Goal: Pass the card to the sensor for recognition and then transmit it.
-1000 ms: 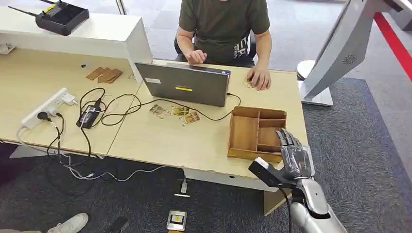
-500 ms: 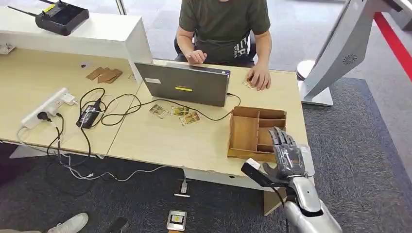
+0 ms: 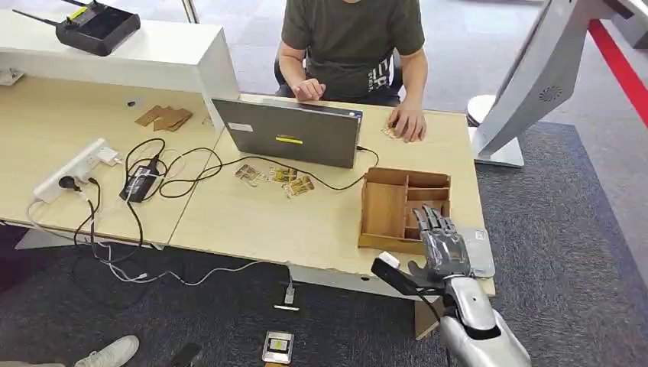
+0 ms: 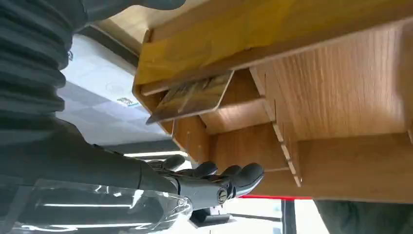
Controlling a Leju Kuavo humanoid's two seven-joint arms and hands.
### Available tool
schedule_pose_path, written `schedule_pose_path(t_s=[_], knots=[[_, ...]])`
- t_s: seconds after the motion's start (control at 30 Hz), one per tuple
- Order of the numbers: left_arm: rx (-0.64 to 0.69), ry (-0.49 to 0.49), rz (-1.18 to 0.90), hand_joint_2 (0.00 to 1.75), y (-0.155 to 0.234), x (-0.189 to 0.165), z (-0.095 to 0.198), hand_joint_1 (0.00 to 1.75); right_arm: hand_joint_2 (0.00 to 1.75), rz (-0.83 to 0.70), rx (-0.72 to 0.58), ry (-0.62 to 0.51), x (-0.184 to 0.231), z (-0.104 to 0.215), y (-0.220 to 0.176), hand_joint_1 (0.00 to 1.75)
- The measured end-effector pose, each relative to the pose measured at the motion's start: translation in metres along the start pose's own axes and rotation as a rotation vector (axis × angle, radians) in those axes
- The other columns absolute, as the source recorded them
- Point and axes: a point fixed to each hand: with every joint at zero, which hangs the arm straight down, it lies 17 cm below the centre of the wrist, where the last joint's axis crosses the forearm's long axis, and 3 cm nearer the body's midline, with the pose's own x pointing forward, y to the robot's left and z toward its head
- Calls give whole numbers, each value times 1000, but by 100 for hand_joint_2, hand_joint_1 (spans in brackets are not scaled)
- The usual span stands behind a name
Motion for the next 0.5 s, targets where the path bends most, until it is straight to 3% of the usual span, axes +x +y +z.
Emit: schedule_pose_path(t_s=[0.5], knots=[[0,4,-13,175,0,-2,0,0,175,33,8,46,-14,1,-1,0]])
